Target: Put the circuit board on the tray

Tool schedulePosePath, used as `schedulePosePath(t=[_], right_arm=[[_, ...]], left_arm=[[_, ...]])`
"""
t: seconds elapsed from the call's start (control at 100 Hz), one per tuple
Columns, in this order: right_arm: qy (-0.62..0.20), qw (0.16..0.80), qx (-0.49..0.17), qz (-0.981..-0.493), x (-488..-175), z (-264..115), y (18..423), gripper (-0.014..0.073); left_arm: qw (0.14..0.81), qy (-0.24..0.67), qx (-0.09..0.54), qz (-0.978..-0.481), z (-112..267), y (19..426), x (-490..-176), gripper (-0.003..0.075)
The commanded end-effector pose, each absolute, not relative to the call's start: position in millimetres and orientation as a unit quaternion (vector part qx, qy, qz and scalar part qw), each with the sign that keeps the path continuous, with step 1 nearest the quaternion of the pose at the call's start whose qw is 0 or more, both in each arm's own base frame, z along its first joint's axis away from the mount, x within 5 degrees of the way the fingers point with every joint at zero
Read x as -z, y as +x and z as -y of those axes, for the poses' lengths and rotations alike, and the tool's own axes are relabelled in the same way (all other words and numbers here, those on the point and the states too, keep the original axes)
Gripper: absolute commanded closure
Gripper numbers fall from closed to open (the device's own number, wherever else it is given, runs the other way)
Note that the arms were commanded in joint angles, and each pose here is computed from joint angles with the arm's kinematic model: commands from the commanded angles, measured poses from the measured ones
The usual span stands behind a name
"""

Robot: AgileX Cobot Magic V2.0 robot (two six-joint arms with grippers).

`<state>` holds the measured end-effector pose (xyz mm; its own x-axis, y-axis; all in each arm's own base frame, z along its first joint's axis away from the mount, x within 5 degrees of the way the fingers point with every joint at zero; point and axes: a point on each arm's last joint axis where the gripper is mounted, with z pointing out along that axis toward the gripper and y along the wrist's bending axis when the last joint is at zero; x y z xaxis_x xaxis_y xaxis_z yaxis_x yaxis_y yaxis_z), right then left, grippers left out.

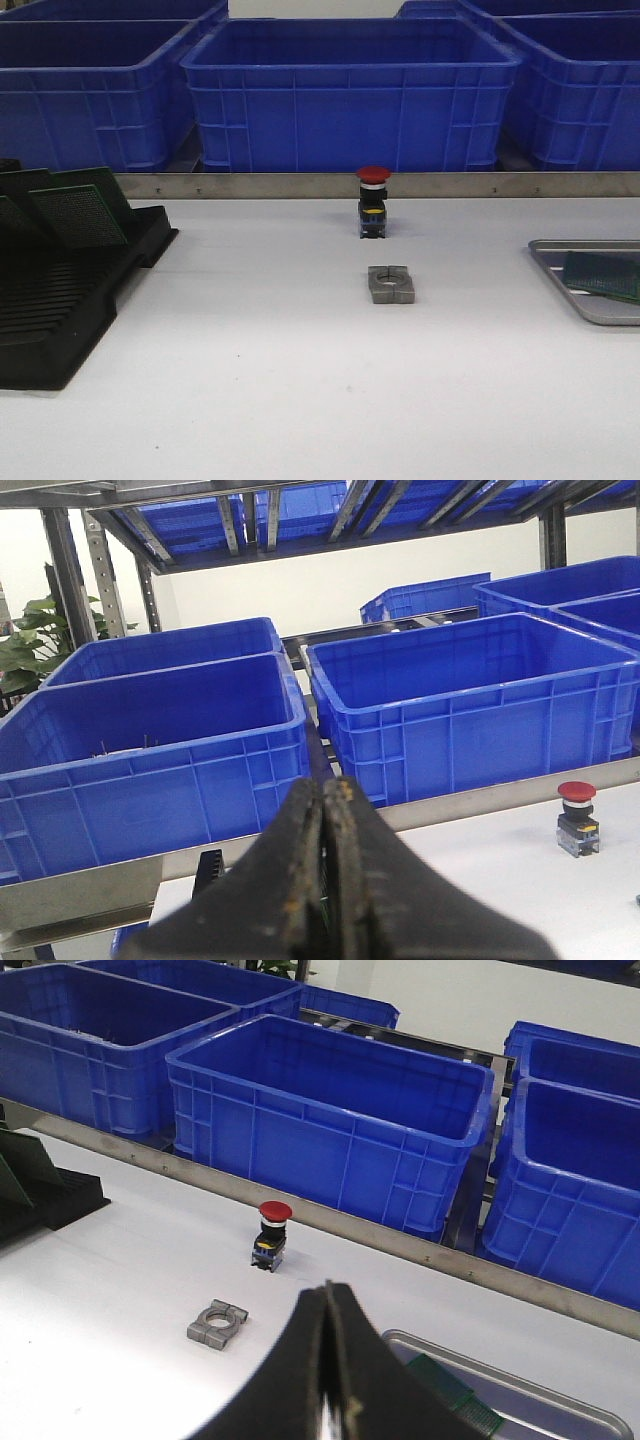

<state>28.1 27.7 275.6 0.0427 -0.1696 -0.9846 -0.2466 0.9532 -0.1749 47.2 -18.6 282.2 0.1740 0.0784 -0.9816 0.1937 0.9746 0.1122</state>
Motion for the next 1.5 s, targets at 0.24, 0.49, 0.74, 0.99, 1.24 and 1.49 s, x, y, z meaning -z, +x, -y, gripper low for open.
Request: schedulePosePath(t=[0.24,0.49,0.74,0.99,1.24,1.49], right_arm=[[-0.136,0.729,-0.021,-0.670,-287.1,-25.7,26.1,0.0657],[-0.136,0.729,-0.021,-0.670,-287.1,-25.7,26.1,0.0657],[-0.136,0.729,-0.021,-0.670,-287.1,-25.7,26.1,0.0657],[-0.136,0.729,-0.021,-0.670,-287.1,-25.7,26.1,0.0657],[-0.136,0.729,-0.021,-0.670,-287.1,-25.7,26.1,0.0657],[-0.137,0.729,-0.023,-0.671,-286.9,-25.9,26.1,0.0657]], left_arm=[[0.769,0.087,0.042,-0.632,16.7,46.1,-291.9,0.0741],[0.770,0.084,0.041,-0.631,16.1,46.2,-292.1,0.0741],[0.763,0.051,0.012,-0.644,8.1,47.8,-289.6,0.0741],[0.764,-0.003,0.005,-0.646,-0.3,59.6,-248.4,0.0741],[0.720,-0.023,0.036,-0.693,1.0,57.2,-196.3,0.0741],[0.697,-0.019,0.029,-0.716,0.8,55.9,-188.8,0.0741]])
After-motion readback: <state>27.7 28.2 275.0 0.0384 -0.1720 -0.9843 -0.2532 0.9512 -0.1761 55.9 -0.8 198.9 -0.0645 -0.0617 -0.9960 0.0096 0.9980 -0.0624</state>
